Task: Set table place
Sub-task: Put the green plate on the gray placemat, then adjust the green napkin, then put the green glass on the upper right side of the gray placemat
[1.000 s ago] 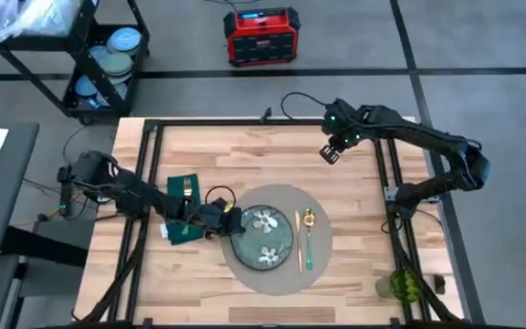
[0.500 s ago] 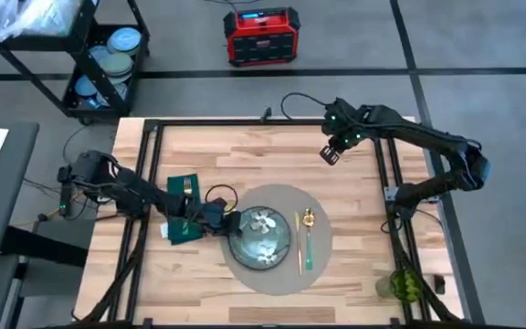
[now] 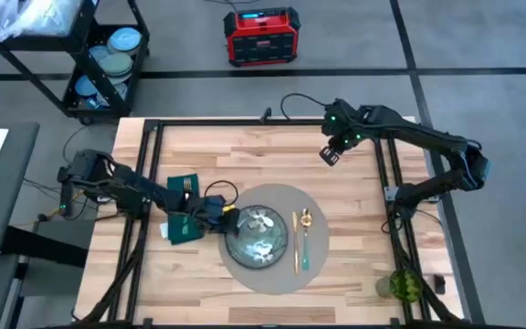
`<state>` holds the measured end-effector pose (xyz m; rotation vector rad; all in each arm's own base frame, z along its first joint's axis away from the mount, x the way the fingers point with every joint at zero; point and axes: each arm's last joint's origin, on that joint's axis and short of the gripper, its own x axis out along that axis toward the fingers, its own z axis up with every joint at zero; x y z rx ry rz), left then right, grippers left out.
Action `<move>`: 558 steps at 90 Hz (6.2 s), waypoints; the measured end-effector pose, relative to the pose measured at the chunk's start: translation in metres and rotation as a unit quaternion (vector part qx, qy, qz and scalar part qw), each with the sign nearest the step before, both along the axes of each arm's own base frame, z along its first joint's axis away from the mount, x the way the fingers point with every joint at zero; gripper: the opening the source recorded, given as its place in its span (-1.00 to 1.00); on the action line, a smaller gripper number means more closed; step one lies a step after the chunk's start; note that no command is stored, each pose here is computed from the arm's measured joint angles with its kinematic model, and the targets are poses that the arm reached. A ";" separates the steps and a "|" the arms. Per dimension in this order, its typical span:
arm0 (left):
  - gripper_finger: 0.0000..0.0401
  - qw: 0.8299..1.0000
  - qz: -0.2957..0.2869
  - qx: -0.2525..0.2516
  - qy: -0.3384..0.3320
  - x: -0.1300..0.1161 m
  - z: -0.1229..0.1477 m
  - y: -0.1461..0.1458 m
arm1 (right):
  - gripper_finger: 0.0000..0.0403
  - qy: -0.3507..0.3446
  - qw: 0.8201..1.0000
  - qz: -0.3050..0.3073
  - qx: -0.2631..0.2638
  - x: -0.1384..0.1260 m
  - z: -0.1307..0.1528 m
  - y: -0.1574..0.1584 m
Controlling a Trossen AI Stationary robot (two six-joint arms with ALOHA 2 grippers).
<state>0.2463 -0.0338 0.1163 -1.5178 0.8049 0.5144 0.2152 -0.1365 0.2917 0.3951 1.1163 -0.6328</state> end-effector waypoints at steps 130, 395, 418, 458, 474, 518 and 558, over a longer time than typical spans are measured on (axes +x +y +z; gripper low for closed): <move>-0.25 0.911 -0.050 0.179 0.368 -0.021 0.088 0.014 | -1.00 0.005 0.998 0.060 -0.004 0.011 -0.002 0.019; -1.00 0.920 -0.092 0.164 0.343 -0.044 0.022 -0.048 | -1.00 0.018 0.994 0.111 0.011 0.017 -0.032 0.038; -1.00 0.921 -0.086 0.166 0.343 -0.043 0.022 -0.046 | -1.00 0.018 0.993 0.113 0.010 0.017 -0.032 0.038; -1.00 0.938 -0.050 0.190 0.284 -0.043 0.053 -0.040 | -1.00 0.000 0.991 0.133 0.012 0.020 -0.031 0.038; -1.00 0.949 -0.033 0.169 0.264 -0.048 0.063 -0.039 | -1.00 -0.013 0.989 0.144 0.026 0.021 -0.031 0.039; -1.00 0.953 0.059 0.295 0.026 -0.101 0.147 0.006 | -1.00 0.108 0.981 0.145 0.068 -0.037 -0.004 0.149; -1.00 0.935 0.028 0.351 0.038 -0.101 0.149 0.019 | -1.00 0.067 0.984 0.059 0.152 -0.123 0.019 0.222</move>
